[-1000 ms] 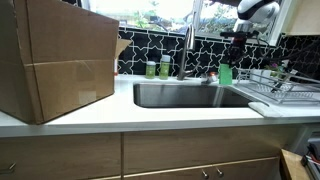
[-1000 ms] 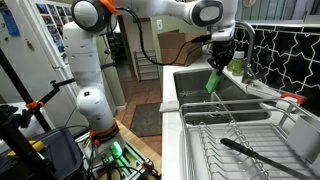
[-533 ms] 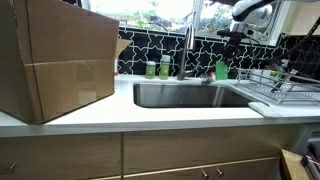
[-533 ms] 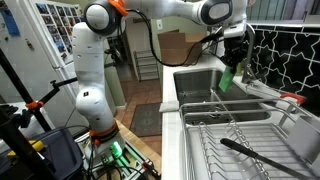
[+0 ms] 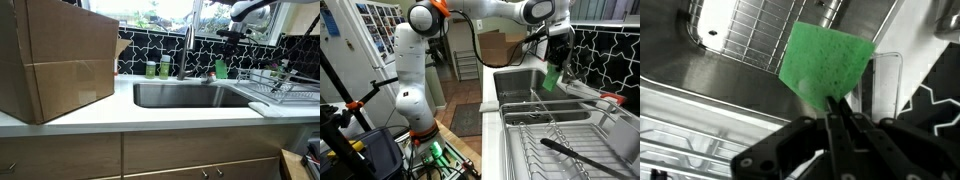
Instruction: Move the sponge to the opposite side of the sink
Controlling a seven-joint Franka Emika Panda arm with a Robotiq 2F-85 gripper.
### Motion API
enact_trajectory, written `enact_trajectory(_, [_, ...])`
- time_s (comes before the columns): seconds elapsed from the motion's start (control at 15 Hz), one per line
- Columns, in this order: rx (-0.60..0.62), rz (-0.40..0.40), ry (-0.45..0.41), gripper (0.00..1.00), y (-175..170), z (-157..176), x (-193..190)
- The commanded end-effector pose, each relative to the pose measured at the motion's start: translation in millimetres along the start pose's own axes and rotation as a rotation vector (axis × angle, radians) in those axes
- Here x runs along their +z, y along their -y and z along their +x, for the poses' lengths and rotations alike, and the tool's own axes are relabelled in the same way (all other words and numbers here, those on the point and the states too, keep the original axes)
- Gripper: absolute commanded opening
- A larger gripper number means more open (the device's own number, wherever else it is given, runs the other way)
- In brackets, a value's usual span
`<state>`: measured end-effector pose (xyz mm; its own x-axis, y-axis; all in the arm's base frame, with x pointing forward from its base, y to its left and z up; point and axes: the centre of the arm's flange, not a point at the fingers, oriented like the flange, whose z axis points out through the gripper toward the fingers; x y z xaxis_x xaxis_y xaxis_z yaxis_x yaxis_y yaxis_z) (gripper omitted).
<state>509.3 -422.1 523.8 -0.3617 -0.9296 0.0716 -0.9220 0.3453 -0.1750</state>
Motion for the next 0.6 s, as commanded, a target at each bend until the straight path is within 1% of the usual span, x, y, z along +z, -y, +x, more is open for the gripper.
enact_trajectory(0.0, [-0.175,0.05,-0.053,0.04,24,20,1])
enact_trajectory(0.07, [-0.223,0.068,-0.053,0.05,28,23,-1])
enact_trajectory(0.13, [-0.258,0.083,-0.075,0.05,35,28,-1])
enact_trajectory(0.2, [-0.303,0.08,-0.077,0.05,40,31,-1])
enact_trajectory(0.53, [-0.426,0.102,-0.061,0.04,55,38,4])
